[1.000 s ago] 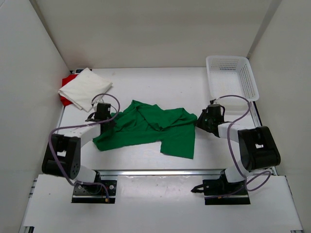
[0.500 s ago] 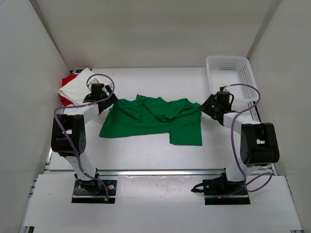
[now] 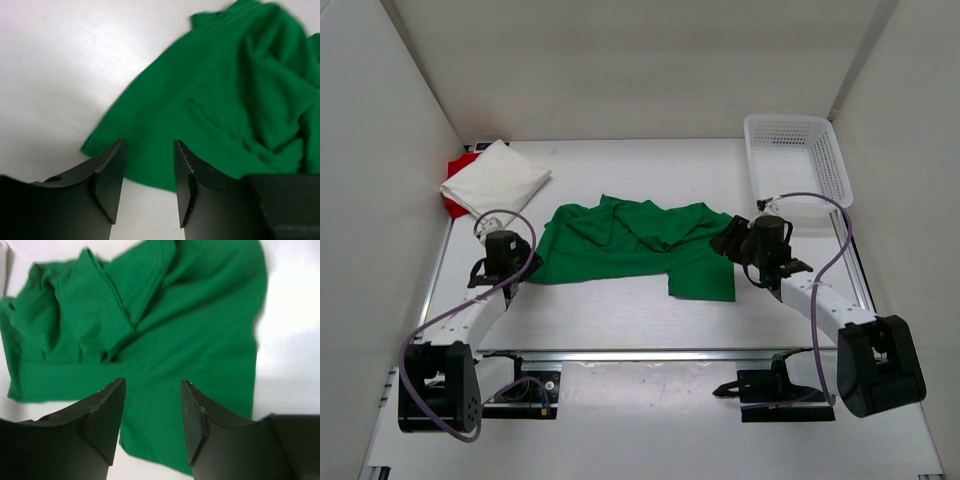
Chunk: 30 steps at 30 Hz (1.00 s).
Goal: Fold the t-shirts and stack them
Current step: Flatten out the tshirt
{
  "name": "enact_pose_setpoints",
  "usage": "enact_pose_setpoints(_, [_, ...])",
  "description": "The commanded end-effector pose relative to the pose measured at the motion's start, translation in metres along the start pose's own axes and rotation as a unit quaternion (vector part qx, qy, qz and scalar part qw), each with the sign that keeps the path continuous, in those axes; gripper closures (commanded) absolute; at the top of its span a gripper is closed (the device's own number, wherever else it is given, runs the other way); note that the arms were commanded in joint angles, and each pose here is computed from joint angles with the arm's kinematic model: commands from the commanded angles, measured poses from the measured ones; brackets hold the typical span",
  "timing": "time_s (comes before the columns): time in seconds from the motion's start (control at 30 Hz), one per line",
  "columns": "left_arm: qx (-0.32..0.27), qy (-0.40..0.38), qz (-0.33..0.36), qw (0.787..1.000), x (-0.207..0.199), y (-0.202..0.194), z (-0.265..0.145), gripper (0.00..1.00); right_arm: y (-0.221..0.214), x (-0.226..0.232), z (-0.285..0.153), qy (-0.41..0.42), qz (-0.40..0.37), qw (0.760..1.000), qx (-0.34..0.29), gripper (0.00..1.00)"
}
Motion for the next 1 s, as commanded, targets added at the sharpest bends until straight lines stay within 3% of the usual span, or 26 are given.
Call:
enact_pose_setpoints(0.0, [0.008, 0.021, -0.017, 1.0, 0.023, -0.018, -0.007, 0.48, -0.014, 0.008, -0.011, 0.01, -0.02, 1.0, -0.004, 0.54])
enact_pose_setpoints(0.2, [-0.018, 0.023, -0.074, 0.997, 0.051, -0.023, -0.018, 0.41, -0.038, 0.015, -0.029, 0.032, -0.043, 0.999, 0.007, 0.55])
enact_pose_setpoints(0.53, [-0.004, 0.062, -0.119, 0.991, 0.062, -0.032, 0.004, 0.49, -0.069, 0.014, -0.041, 0.052, -0.052, 0.997, 0.028, 0.56])
enact_pose_setpoints(0.73, [-0.002, 0.062, -0.138, 0.988, 0.054, -0.028, 0.016, 0.65, -0.076, 0.005, -0.044, 0.045, -0.048, 0.997, 0.035, 0.56])
enact_pose_setpoints(0.83, [0.002, 0.067, -0.136, 0.988, 0.051, -0.027, 0.02, 0.83, -0.077, -0.004, -0.048, 0.034, -0.038, 0.998, 0.027, 0.55])
enact_pose_setpoints(0.97, [-0.016, 0.064, -0.119, 0.991, 0.043, -0.015, 0.021, 0.97, -0.085, -0.028, -0.052, -0.017, -0.025, 0.999, 0.027, 0.54])
Point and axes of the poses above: each gripper's point midway between its finger pads, its own z axis out along the fingers, its own x axis along the line the jaws close on, y = z × x, the point moved 3 cm from there along -z, back along the fingers, and after that the axes turned 9 degrees about -z, right-handed, at the moved point
